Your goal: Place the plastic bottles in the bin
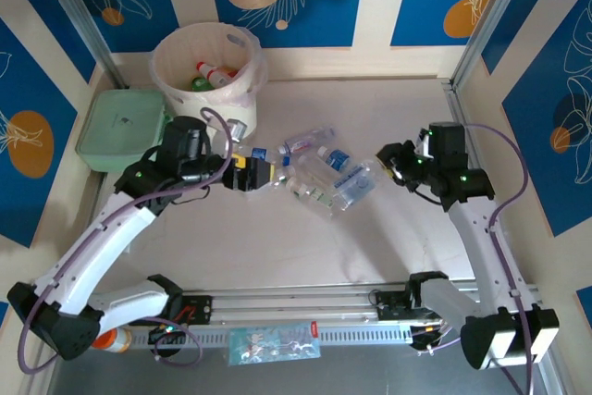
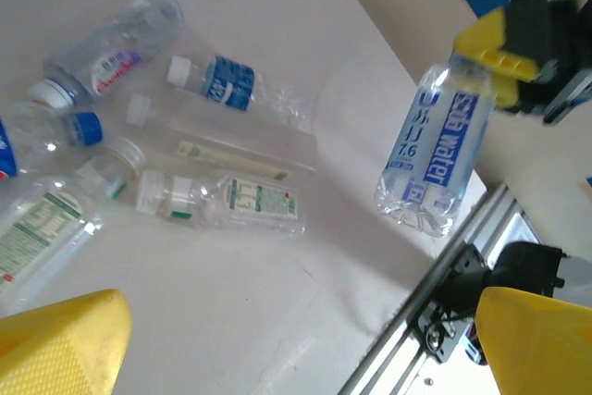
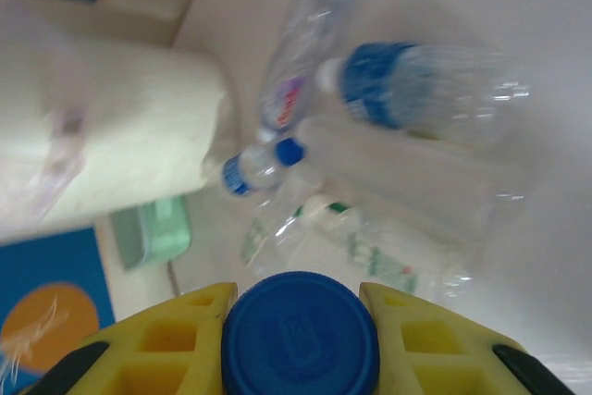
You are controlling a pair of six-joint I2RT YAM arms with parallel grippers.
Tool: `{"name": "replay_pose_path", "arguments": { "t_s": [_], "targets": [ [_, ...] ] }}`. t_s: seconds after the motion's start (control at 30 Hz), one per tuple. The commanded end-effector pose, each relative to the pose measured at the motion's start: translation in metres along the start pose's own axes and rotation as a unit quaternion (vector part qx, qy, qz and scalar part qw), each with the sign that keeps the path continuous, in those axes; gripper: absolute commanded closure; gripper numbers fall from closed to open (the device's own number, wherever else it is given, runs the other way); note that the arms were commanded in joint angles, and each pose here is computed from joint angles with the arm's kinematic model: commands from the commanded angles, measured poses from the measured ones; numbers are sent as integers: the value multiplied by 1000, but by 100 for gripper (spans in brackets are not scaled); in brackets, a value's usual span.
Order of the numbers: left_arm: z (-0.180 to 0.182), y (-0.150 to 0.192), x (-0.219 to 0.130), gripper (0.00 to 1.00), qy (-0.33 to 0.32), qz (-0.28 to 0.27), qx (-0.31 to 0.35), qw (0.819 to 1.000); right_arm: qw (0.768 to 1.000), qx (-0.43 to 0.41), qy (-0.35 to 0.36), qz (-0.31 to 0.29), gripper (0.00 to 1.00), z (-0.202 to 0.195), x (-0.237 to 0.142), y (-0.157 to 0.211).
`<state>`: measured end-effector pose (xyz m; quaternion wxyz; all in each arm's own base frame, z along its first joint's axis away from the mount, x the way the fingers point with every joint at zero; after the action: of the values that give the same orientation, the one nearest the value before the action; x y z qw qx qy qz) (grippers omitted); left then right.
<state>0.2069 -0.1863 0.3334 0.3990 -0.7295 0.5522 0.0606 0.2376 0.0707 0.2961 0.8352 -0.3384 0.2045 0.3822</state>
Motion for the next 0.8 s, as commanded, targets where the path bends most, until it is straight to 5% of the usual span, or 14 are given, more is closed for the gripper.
{"name": "replay_pose_path", "arguments": {
  "t_s": [0.0,0.33,0.77],
  "targets": [
    [-21,7,6,4,29,38,34,998,994,-87,-67,11,90,45,-6,-2],
    [-48,24,33,1,52,93,101,989,972,-171,-144,65,90,118,6,16],
    [-64,33,47,1,111,118,106,981,965,-189,-151,103,93,138,23,41]
  ]
}}
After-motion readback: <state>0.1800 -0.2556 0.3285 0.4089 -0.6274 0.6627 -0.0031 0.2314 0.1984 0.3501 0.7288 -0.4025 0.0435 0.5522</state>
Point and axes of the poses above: each hand's point on the last joint's axis, 136 mm out from that joint toward the fingers, its own x axis out along the fingers, its own z axis along the line the jaws close on, y = z × x, the point moved 7 cm from there along -x, back along the fingers, and after that the axes turned 15 degrees about -x, right-handed, at the moved point
